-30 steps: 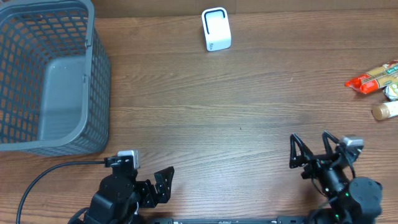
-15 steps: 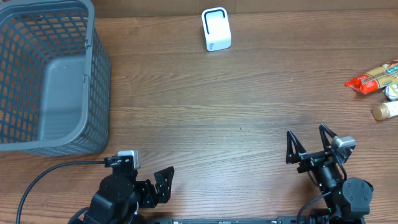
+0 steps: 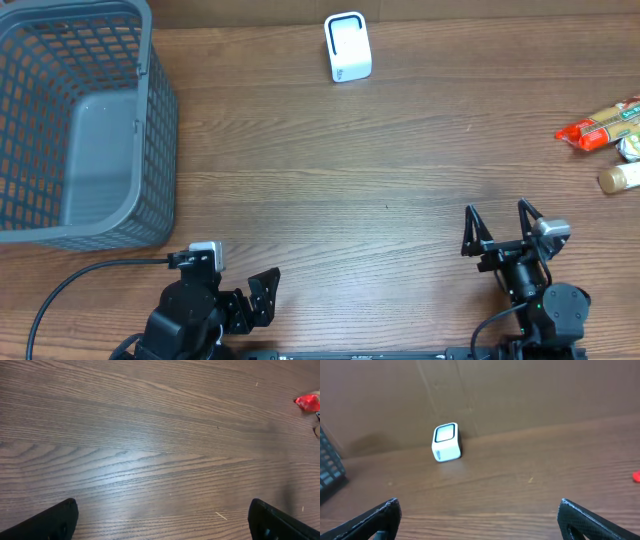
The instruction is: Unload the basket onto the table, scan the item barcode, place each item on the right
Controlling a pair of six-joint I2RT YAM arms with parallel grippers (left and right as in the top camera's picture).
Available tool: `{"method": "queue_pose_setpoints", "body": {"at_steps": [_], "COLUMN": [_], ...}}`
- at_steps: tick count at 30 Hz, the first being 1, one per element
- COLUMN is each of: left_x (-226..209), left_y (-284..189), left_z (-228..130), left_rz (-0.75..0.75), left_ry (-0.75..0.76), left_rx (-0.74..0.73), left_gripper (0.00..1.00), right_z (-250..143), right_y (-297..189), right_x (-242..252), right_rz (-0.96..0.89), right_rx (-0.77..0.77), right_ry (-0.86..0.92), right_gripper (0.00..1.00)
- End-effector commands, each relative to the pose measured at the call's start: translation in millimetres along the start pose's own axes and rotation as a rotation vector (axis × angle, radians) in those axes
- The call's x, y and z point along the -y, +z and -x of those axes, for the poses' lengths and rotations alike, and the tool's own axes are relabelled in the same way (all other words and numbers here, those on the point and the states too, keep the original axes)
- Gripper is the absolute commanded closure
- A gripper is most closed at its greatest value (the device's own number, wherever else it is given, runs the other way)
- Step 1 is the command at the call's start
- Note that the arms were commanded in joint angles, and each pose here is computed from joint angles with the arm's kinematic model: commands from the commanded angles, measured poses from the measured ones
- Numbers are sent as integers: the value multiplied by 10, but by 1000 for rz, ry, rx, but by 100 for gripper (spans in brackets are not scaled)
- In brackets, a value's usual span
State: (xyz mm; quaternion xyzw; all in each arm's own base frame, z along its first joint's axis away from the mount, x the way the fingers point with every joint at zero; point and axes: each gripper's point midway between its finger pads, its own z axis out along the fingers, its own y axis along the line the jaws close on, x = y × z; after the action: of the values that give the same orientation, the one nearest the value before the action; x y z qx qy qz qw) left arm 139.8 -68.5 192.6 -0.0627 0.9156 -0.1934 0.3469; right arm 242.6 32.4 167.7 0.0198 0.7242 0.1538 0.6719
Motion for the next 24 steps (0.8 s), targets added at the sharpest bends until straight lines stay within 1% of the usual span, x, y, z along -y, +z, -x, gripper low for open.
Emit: {"method": "queue_pose_setpoints", "body": {"at_steps": [1, 3, 8, 10, 12, 21, 24], "left_x": [8, 8, 8, 8, 8, 8, 8], "left_y": [-2, -2, -2, -2, -2, -2, -2], "left_z": [-9, -9, -9, -9, -9, -9, -9], "left_rz": [-6, -6, -6, -6, -6, -6, -6], "left_ry": [-1, -1, -1, -1, -1, -1, -1], "left_rx": [-1, -1, -1, -1, -1, -1, -1], "left_gripper": [0, 0, 0, 0, 1, 0, 0], "right_z": [65, 84, 284, 251, 49, 52, 60], "right_y": [0, 3, -16, -11, 4, 6, 2], "right_x": [11, 37, -5, 2, 55, 48, 115], "right_rz": [-7, -23, -15, -17, -33, -36, -74], "right_rx": [40, 55, 136, 122, 40, 42, 46], "right_ry": [-29, -37, -112, -117, -100, -74, -73], "right_gripper": [0, 0, 0, 0, 0, 0, 0]}}
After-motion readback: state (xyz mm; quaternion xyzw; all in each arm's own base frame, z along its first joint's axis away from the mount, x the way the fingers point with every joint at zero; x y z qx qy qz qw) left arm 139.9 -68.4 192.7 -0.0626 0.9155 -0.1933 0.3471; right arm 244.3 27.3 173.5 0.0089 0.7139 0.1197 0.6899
